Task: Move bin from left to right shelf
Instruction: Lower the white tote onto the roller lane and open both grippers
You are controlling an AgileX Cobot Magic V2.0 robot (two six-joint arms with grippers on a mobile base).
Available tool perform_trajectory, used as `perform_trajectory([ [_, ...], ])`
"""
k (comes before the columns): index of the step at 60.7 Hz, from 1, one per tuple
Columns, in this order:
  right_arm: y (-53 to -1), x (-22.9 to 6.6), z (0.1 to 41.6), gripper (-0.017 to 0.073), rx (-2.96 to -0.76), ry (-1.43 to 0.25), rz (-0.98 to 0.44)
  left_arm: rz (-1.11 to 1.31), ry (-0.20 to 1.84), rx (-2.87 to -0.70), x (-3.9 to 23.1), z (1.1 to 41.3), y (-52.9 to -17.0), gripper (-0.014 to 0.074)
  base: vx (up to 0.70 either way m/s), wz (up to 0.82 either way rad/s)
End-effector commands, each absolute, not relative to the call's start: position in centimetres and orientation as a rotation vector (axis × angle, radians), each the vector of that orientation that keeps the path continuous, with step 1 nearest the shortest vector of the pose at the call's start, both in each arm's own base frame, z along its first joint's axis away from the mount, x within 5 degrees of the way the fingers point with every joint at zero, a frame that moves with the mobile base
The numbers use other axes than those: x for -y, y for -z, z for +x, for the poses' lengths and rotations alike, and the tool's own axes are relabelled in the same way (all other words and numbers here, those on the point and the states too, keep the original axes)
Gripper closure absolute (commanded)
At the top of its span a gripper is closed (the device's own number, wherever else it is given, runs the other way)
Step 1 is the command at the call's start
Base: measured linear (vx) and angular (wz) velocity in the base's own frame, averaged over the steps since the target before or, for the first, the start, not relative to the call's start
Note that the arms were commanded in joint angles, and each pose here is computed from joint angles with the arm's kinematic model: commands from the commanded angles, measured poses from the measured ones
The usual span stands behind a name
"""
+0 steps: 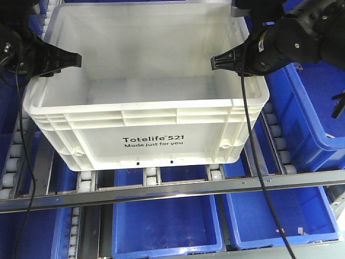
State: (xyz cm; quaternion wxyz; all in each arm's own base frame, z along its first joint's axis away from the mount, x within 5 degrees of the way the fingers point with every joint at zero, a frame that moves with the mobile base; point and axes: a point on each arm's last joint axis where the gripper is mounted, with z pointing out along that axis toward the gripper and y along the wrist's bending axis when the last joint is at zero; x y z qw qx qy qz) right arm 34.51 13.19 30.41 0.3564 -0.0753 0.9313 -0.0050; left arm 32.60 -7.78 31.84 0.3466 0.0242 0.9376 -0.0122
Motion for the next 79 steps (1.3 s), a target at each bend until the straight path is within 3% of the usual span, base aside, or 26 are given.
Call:
perform_trajectory([
  [1,-32.9,-13.2,34.8,0.0448,-2.253,0.052,-0.309,0.152,0.035,-2.265,8.1,32.5,-35.0,0.0517,0.00,0.00],
  [7,-32.9,-13.4,34.8,0.0322,-2.253,0.029,-0.300,0.150,0.034,-2.274,8.1,32.5,-34.9,0.0443,0.00,0.00],
  [21,-33.9,-13.3,34.3,-0.0052,-2.230,-0.006,-0.281,0.146,0.027,-2.284,7.9,31.9,-35.3,0.0124,0.00,0.00],
  [28,-35.4,-12.9,33.4,-0.0145,-2.188,-0.018,-0.288,0.155,0.022,-2.276,7.5,30.7,-36.5,0.0028,0.00,0.00],
  [47,-39.2,-11.5,29.6,-0.0109,-2.099,-0.049,-0.339,0.263,0.150,-2.190,7.0,24.8,-38.6,0.0009,0.00,0.00],
  [79,-35.4,-5.4,16.1,0.0047,-2.104,-0.062,-0.325,0.307,0.226,-2.062,4.3,13.3,-36.1,0.0009,0.00,0.00],
])
